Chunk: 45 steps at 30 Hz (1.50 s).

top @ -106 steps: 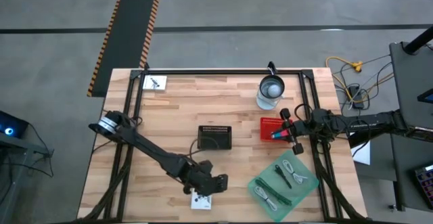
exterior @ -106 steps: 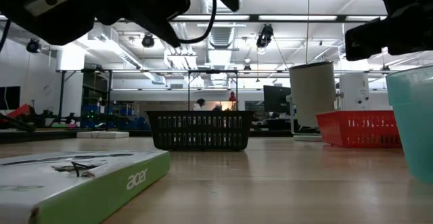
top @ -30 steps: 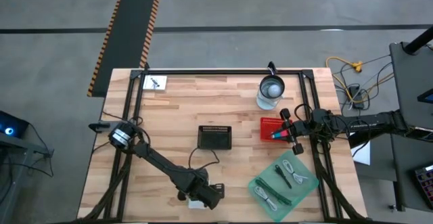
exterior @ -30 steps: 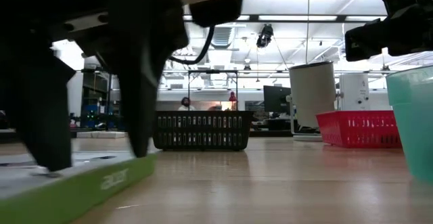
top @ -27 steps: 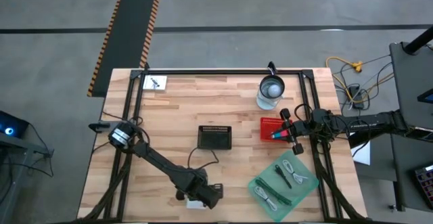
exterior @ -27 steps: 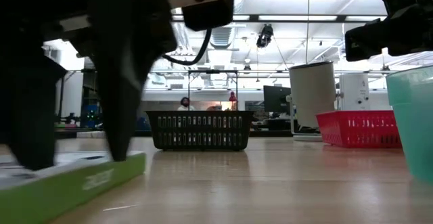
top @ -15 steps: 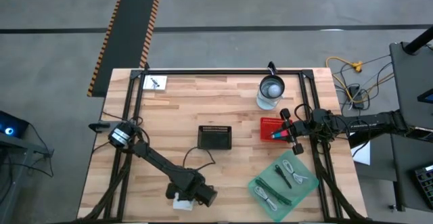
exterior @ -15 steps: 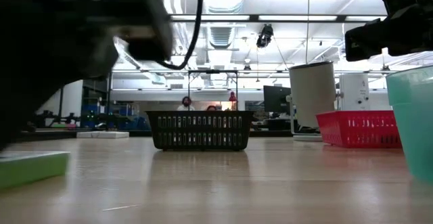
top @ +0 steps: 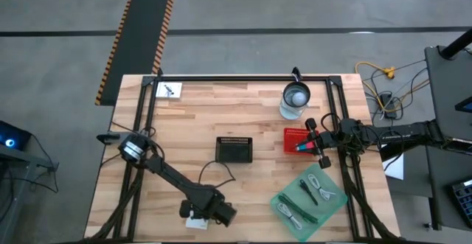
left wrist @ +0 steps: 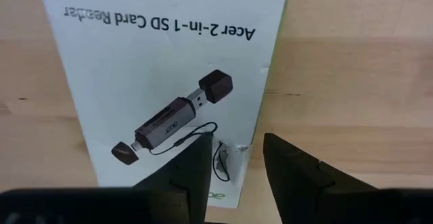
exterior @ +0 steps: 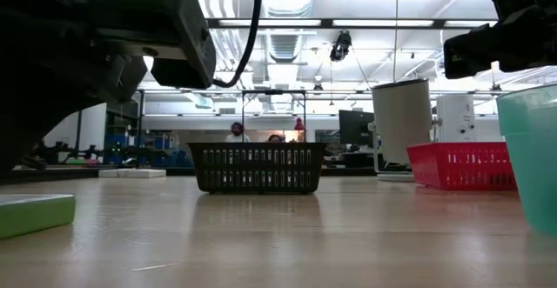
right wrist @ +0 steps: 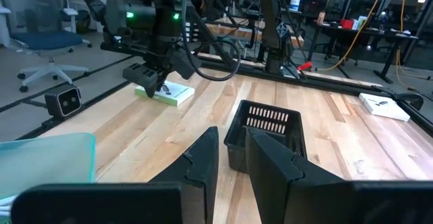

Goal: Pick and place items into bin
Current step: Put the bottom white card reader box into the black bin

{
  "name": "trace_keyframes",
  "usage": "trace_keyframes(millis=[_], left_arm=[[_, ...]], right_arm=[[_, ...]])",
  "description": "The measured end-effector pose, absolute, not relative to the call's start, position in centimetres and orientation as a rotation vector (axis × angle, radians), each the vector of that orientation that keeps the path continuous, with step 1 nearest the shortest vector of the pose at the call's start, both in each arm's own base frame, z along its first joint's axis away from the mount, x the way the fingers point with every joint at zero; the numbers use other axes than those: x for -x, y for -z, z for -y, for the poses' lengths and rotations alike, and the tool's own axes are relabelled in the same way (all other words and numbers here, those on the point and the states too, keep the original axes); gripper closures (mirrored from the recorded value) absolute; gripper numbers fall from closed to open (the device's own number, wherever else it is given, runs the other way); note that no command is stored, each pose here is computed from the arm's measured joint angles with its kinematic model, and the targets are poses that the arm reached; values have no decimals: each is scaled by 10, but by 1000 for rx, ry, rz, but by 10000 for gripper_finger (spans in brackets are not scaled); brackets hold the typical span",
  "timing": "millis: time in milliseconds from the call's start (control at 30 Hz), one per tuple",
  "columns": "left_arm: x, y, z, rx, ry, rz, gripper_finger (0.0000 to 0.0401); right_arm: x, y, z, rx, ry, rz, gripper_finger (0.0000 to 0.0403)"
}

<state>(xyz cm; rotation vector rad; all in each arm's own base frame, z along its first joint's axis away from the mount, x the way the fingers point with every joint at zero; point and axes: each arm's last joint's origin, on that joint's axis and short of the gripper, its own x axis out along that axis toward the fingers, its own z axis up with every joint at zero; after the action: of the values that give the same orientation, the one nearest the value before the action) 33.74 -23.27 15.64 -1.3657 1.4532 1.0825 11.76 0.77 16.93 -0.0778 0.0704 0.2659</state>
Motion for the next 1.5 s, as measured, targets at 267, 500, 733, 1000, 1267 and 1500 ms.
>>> trace_keyframes(millis=[267,500,733,1000,1267,1500], left_arm=[[-340,-176,233,1400,-1113,-1365,283],[-343,-179,236,1424,-1105,-1349,283],[-342,-178,242,1438,-1069,-1354,283],[-344,-154,248,1424,-1086,-1408,283],[-345,-143,249,1362,-1071,-1382,283],[-345,-141,249,1280,-980,-1419,284]], right_arm=[[-118,-169,-8,81,-266,-77,339],[-118,-168,-8,98,-267,-84,339],[-117,-168,-8,98,-267,-82,339],[-117,-168,-8,98,-268,-85,339],[-117,-168,-8,96,-267,-85,339],[-117,-168,-8,95,-268,-85,339]])
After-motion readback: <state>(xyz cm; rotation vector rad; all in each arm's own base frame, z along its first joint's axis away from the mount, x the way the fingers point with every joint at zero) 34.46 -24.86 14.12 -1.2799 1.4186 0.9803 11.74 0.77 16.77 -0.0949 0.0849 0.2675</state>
